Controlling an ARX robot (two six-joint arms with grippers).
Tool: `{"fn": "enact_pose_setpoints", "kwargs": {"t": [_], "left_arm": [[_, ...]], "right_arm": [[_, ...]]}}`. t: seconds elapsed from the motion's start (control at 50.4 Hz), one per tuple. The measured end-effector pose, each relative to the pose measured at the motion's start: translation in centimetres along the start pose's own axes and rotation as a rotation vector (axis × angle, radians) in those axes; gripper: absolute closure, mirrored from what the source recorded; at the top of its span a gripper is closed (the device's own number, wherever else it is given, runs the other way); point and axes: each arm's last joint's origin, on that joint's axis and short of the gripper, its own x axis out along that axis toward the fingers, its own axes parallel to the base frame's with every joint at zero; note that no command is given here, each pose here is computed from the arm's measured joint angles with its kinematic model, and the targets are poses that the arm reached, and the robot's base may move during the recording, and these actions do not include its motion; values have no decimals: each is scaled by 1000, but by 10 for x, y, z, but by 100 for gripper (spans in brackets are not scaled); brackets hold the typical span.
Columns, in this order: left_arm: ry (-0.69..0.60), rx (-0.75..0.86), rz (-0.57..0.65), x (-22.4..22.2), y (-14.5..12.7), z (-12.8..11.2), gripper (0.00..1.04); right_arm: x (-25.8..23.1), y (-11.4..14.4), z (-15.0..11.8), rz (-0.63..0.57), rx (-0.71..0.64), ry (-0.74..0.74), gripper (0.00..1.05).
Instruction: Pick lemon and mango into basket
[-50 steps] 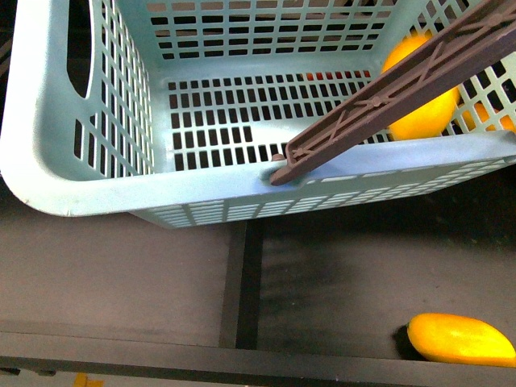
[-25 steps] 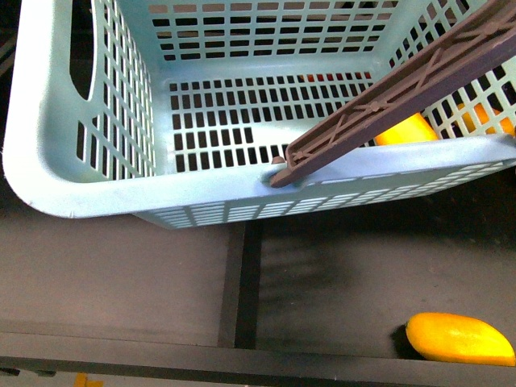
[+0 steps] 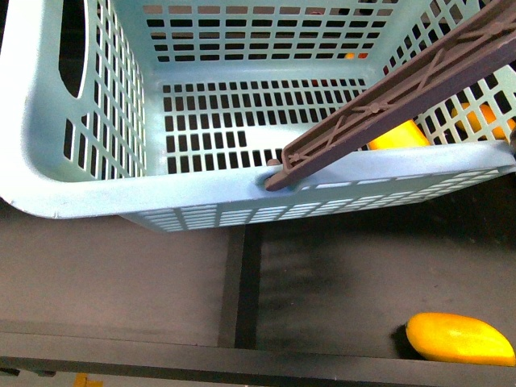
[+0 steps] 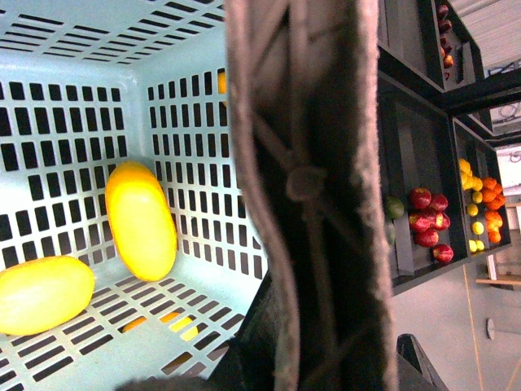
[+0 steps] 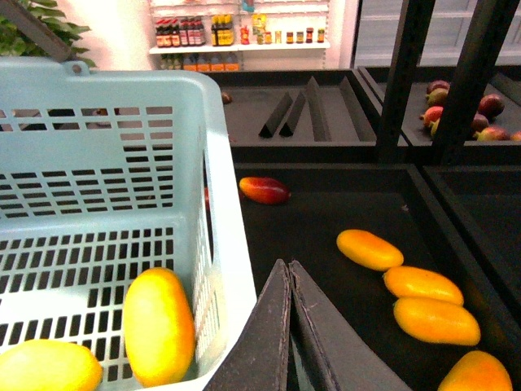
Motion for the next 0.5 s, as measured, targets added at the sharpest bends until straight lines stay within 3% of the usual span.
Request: {"fn": "enact_pose_setpoints", "kwargs": {"t": [0.496], "left_arm": [[-1,0,1,0,0,0,100]], "right_arm": [[-27,0,-14,0,0,-14,103]]}}
